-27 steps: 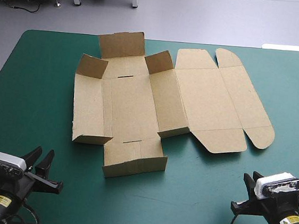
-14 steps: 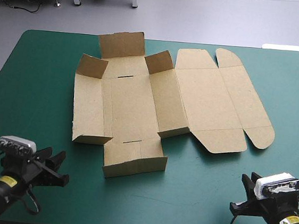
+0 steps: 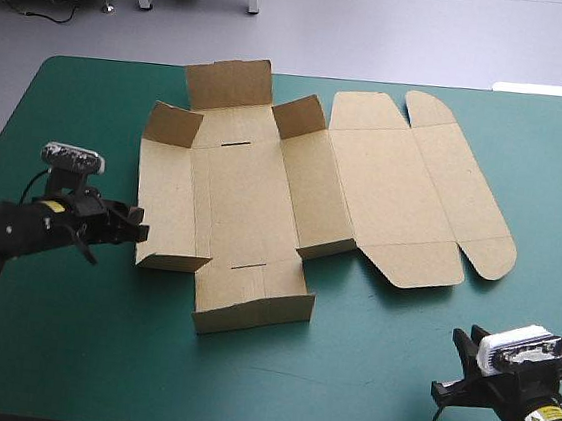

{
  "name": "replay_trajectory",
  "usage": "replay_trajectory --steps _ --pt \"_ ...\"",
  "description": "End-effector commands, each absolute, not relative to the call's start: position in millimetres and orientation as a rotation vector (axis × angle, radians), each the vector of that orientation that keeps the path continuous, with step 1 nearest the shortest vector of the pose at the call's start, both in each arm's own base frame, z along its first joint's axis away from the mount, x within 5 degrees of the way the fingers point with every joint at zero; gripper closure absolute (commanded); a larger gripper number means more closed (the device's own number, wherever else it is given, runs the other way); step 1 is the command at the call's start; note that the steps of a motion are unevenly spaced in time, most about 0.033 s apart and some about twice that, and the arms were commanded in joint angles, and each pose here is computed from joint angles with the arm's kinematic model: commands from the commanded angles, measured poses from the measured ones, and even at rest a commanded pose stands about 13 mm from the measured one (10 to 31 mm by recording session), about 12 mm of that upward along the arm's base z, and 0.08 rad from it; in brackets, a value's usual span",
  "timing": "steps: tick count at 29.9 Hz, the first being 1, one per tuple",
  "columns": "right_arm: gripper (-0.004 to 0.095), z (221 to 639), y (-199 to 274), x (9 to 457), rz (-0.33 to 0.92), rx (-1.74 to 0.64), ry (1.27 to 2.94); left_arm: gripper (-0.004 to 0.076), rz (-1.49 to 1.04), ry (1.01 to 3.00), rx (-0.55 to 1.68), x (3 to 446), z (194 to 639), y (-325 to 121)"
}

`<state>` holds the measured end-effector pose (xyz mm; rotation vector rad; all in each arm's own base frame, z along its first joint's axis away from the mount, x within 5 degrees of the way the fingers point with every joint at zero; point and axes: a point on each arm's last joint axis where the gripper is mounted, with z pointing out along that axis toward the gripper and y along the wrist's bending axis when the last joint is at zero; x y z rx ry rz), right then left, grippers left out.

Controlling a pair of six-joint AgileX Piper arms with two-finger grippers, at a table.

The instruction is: Fold the box

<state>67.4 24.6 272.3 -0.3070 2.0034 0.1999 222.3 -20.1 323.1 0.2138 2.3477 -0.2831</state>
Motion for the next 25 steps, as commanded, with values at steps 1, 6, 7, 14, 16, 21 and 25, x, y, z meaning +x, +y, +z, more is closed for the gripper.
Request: replay_trajectory --steps 1,6,7,14,16,21,25 --pt "0.0675 287 24 70 0.197 -0.292 1.928 0.0361 -0.307 2.353 0.207 252 335 -16" --pt "0.0675 287 25 70 0.197 -0.294 1.927 0.0361 -0.389 2.458 0.188 281 322 -2" --pt "0.0675 287 25 70 0.194 -0.298 1.926 0.0362 -0.397 2.465 0.174 284 320 1" --pt "0.0675 288 25 69 0.201 -0.297 1.925 0.0361 -0.493 2.568 0.111 309 298 21" --pt "0.0675 288 25 69 0.201 -0.299 1.924 0.0361 -0.611 2.586 0.11 318 288 23" --pt "0.0675 288 25 69 0.199 -0.303 1.923 0.0361 -0.722 2.615 0.11 336 277 26" --pt "0.0675 288 25 69 0.201 -0.307 1.923 0.0362 -0.677 2.582 0.086 344 277 30"
